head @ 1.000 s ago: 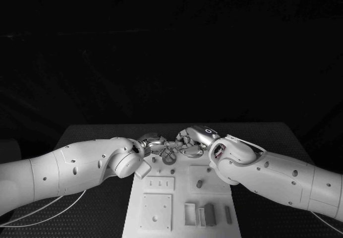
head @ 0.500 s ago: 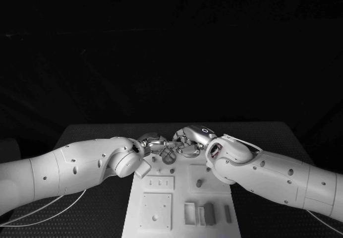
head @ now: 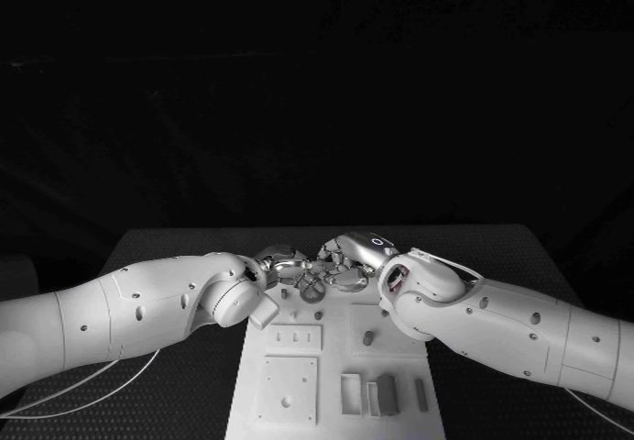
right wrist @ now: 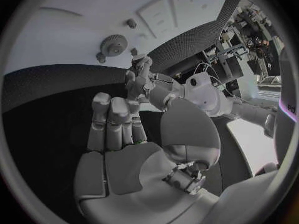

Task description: Assemble the parts on the task board

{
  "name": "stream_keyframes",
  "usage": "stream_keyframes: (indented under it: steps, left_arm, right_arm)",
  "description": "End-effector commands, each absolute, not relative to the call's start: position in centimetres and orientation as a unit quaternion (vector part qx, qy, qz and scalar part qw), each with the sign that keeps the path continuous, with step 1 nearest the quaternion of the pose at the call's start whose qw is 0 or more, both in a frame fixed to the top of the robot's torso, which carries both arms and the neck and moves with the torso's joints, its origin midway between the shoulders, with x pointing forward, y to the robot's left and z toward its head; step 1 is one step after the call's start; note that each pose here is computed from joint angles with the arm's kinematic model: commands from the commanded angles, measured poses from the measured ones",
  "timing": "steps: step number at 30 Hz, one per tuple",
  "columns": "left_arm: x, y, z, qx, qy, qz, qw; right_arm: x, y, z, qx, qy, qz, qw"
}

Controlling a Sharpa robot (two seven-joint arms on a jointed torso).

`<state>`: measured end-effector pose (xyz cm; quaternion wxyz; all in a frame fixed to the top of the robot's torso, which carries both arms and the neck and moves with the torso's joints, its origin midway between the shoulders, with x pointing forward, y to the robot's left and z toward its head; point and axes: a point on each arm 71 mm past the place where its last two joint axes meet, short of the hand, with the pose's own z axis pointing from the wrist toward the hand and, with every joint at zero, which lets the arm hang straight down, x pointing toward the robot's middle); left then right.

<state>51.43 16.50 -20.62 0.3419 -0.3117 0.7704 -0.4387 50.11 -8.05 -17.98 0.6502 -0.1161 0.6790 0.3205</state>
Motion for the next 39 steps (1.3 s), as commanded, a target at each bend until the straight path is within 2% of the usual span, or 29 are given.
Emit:
stream_keyframes:
  steps: [1,39]
  left_arm:
    - [51.33,16.11,-20.34,-0.306,0.768,-0.453,0.333]
    - [51.61,16.67,-20.44,-0.317,0.763,-0.446,0.344]
  right_arm:
    - [50.04,-7.92,-18.3,-0.124,0.685,0.32,0.642]
    - [50.37,-8.35,-19.05,-0.107,0.699,0.328,0.626]
